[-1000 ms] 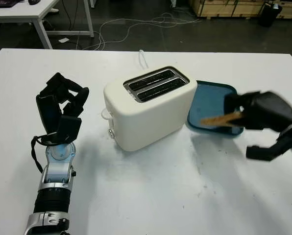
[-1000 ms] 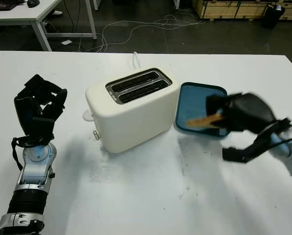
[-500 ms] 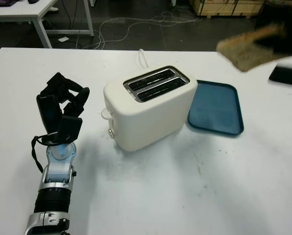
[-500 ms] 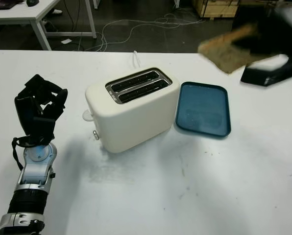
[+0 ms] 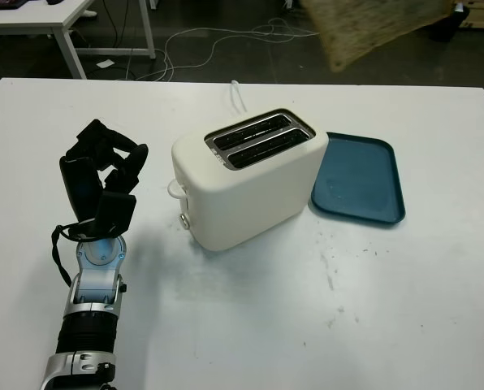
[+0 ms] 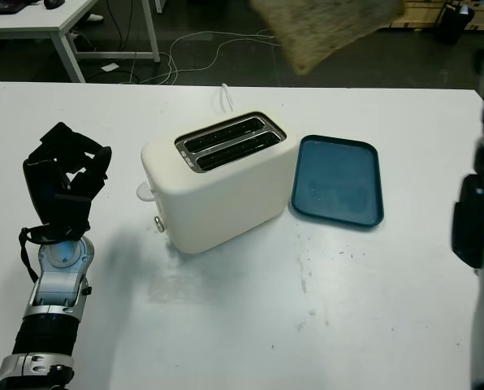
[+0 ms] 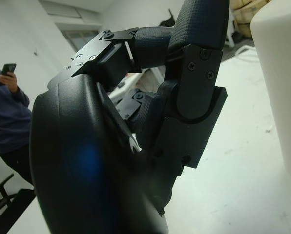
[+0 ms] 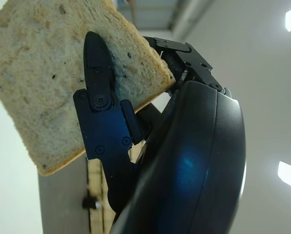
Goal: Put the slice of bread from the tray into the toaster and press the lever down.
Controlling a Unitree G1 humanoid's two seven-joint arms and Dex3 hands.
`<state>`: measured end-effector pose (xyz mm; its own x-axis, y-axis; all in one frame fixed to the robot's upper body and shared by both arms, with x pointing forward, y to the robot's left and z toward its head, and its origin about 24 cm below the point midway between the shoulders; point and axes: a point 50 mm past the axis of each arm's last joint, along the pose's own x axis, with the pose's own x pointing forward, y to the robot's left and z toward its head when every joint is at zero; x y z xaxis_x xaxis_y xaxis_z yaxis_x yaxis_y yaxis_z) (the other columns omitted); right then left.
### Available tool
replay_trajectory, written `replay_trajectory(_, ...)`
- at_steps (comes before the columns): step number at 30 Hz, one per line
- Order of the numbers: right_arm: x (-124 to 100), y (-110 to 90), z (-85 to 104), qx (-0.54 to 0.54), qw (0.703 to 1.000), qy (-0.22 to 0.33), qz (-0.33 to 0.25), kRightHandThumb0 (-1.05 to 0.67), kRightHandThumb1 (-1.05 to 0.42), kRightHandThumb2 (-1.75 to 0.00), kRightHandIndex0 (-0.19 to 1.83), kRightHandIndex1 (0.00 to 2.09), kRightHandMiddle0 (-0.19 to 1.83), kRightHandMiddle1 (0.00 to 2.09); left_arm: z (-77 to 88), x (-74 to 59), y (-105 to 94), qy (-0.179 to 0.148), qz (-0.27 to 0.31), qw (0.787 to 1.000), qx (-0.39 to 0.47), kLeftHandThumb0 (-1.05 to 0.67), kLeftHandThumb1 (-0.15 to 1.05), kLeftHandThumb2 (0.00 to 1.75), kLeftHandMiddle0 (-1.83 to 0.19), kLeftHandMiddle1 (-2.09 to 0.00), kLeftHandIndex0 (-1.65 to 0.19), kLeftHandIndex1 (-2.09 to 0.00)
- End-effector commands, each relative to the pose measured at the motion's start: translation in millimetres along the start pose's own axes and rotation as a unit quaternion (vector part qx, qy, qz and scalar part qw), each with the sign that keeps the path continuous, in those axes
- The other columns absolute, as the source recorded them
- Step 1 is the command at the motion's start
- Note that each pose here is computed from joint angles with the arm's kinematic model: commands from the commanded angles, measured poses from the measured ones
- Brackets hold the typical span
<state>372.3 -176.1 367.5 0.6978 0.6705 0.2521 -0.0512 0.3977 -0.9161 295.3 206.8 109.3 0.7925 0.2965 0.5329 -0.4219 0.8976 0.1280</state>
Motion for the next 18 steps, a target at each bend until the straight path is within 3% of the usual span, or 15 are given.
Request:
replay_trajectory(1, 12, 5, 13.2, -0.001, 0.999, -0.026, 0.023, -0.47, -0.92, -0.21, 1.11, 1.75, 0.92, 1.75, 0.0, -1.5, -0.3, 0.000, 0.002, 1.000, 0.002, -0.99, 0.92, 0.20, -1.03, -1.65, -0.83, -1.47)
replay_trajectory(8, 26, 37, 16.2, 0.012, 0.995, -0.038, 0.090, -0.47, -0.92, -0.32, 1.11, 1.75, 0.88, 1.75, -0.4, -2.7, -0.1, 0.000, 0.001, 1.000, 0.004, -0.99, 0.92, 0.22, -1.02, -1.65, -0.82, -1.47)
replay_trajectory(18, 26, 70, 6.2, 0.037, 0.987, -0.033, 0.154, -0.50, -0.92, -0.41, 1.08, 1.75, 0.84, 1.75, -0.3, -3.4, -0.9, 0.001, 0.001, 1.000, 0.006, -0.98, 0.92, 0.21, -1.02, -1.66, -0.81, -1.47)
